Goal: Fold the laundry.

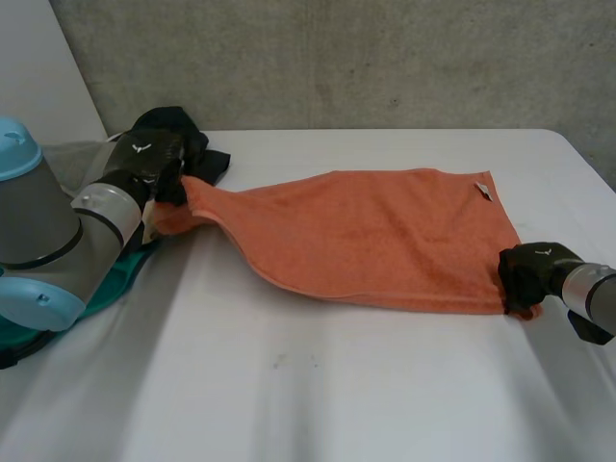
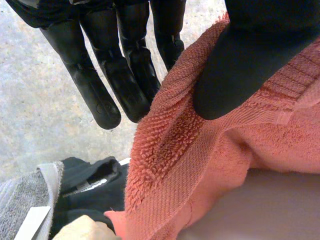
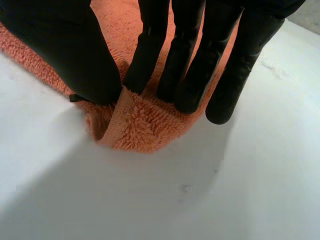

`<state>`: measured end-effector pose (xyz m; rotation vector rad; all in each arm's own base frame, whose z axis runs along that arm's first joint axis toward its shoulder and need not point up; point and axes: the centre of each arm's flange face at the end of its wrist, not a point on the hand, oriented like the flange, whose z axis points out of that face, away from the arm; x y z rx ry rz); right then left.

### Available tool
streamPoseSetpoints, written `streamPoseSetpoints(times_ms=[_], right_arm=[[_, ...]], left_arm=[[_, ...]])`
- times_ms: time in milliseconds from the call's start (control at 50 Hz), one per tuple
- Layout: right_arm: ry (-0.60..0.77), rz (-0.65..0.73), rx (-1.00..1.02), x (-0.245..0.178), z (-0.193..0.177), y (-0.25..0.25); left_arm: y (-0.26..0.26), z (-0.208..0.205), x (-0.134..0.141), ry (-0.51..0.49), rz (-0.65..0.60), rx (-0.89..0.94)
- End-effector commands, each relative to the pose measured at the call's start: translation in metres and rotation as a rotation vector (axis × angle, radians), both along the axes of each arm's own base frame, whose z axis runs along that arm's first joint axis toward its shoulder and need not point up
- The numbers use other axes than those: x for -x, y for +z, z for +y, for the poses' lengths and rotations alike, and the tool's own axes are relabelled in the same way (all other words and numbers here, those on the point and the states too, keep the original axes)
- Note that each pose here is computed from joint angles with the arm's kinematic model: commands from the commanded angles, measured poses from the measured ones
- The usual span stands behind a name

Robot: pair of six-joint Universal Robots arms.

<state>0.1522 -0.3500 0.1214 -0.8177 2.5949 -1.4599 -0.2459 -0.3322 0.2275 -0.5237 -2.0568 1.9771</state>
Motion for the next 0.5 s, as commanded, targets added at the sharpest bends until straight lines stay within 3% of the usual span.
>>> streamPoseSetpoints(times_ms=[20,500], right_arm=[[0.034,0.050,0.043,0.002,-0.001,0.011],[0.245,0.166,0.017,-0.002,0.014,0.008]], left_arm=[[0.001,-0.001,-0.004,0.011,-0.002,-0.002],[0.008,-0.022,-0.015,0.054,-0.003,-0.006]])
